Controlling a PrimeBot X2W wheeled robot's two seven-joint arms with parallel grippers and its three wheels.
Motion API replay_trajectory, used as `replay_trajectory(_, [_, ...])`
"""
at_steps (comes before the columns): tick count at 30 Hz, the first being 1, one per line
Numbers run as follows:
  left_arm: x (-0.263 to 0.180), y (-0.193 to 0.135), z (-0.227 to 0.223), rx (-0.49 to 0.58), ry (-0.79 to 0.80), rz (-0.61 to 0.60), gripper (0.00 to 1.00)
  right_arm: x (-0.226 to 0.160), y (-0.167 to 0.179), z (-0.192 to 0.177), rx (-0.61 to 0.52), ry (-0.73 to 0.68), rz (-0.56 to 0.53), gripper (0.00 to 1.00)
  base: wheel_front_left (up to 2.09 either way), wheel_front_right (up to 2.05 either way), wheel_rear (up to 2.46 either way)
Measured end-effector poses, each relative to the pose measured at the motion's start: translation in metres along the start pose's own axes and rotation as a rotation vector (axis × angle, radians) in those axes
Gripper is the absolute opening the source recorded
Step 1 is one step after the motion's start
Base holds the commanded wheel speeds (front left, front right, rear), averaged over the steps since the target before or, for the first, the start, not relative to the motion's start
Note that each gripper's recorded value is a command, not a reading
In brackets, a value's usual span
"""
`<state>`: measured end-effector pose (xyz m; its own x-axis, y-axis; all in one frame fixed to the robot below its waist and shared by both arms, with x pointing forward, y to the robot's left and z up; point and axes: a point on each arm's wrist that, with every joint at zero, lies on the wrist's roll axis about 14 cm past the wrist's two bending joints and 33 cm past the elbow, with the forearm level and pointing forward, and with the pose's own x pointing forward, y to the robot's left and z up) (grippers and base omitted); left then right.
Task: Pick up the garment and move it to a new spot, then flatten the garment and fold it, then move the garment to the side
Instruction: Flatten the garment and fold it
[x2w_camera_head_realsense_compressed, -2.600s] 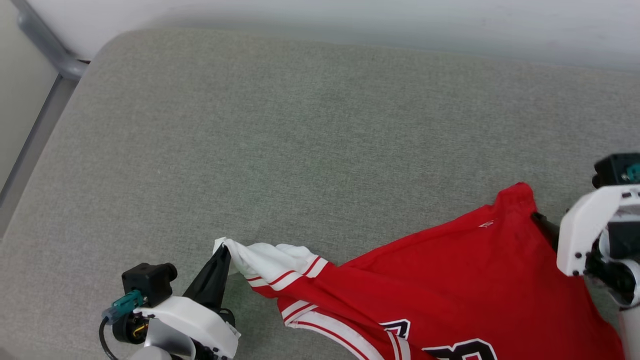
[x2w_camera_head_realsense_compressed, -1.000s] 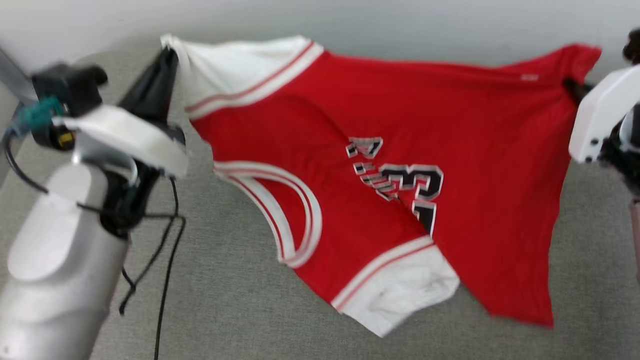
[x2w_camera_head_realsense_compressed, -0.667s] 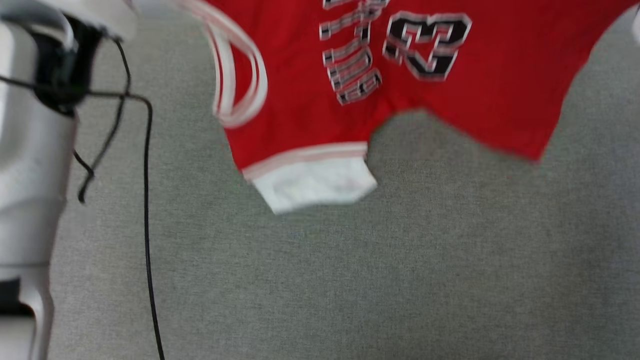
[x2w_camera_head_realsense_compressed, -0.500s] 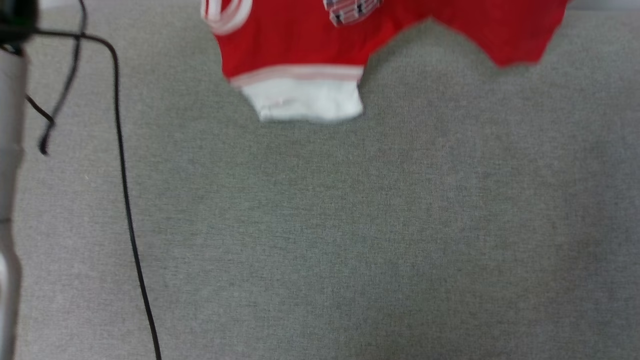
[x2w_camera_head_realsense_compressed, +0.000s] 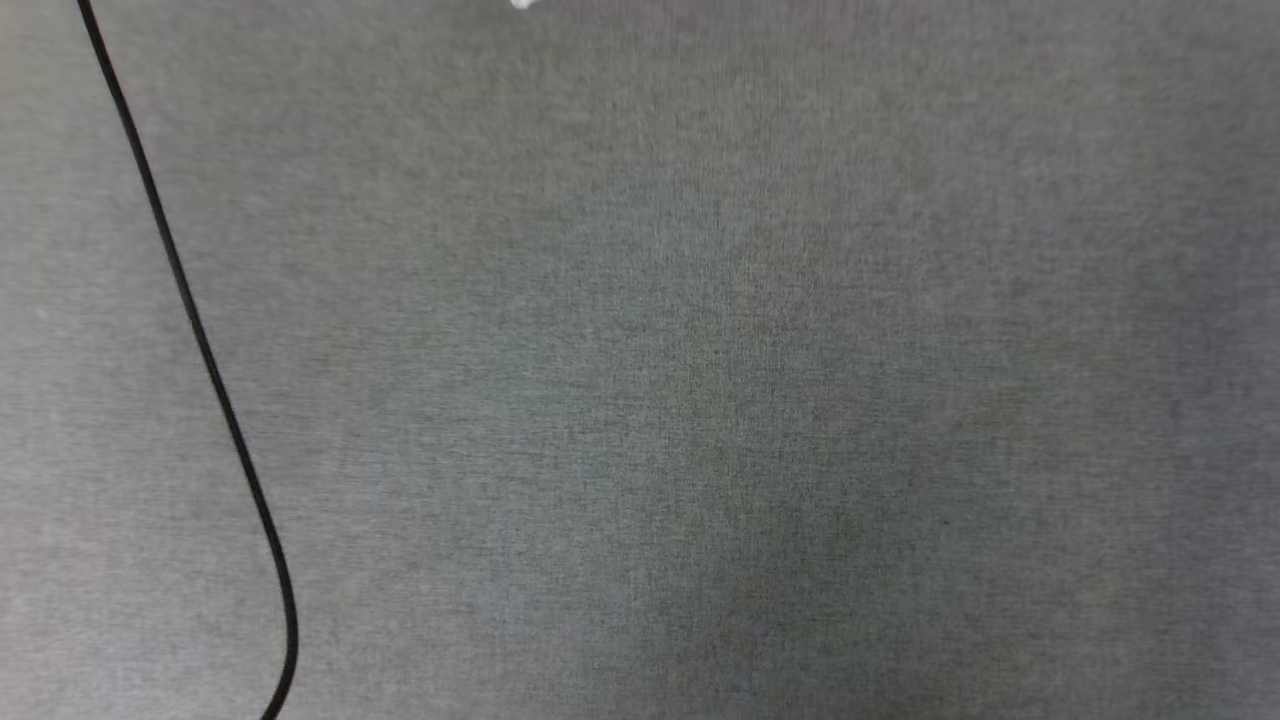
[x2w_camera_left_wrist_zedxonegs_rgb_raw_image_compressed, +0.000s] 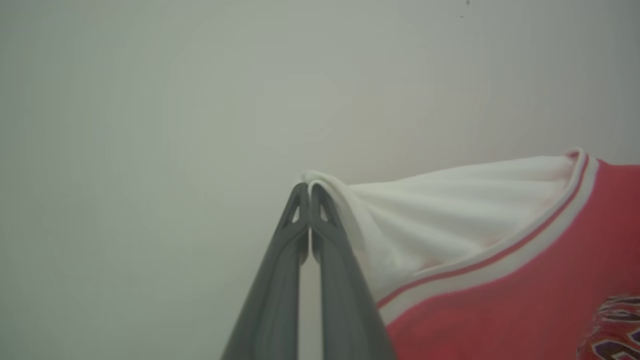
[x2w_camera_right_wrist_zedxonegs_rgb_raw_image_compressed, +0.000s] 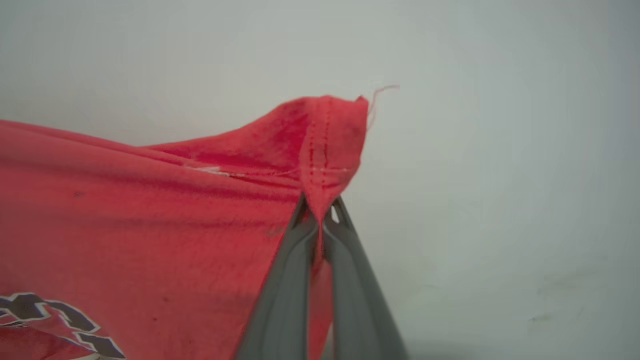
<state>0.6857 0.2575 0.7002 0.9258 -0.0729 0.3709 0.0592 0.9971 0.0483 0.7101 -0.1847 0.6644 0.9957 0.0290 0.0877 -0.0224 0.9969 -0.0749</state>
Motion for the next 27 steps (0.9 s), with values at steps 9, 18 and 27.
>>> replay_trajectory(9, [-0.011, -0.01, -0.108, -0.069, 0.184, 0.001, 0.0, 0.02, 0.025, -0.107, 0.015, 0.18, 0.053, 0.0, 0.0, 0.0, 0.0])
replay_trajectory(18, [-0.084, -0.02, -0.178, -0.184, 0.396, 0.007, 0.0, -0.011, 0.054, -0.184, 0.072, 0.345, 0.126, 0.0, 0.0, 0.0, 0.0])
replay_trajectory(27, [-0.193, -0.03, -0.194, -0.306, 0.557, 0.052, 0.0, -0.113, 0.071, -0.234, 0.162, 0.482, 0.169, 0.0, 0.0, 0.0, 0.0])
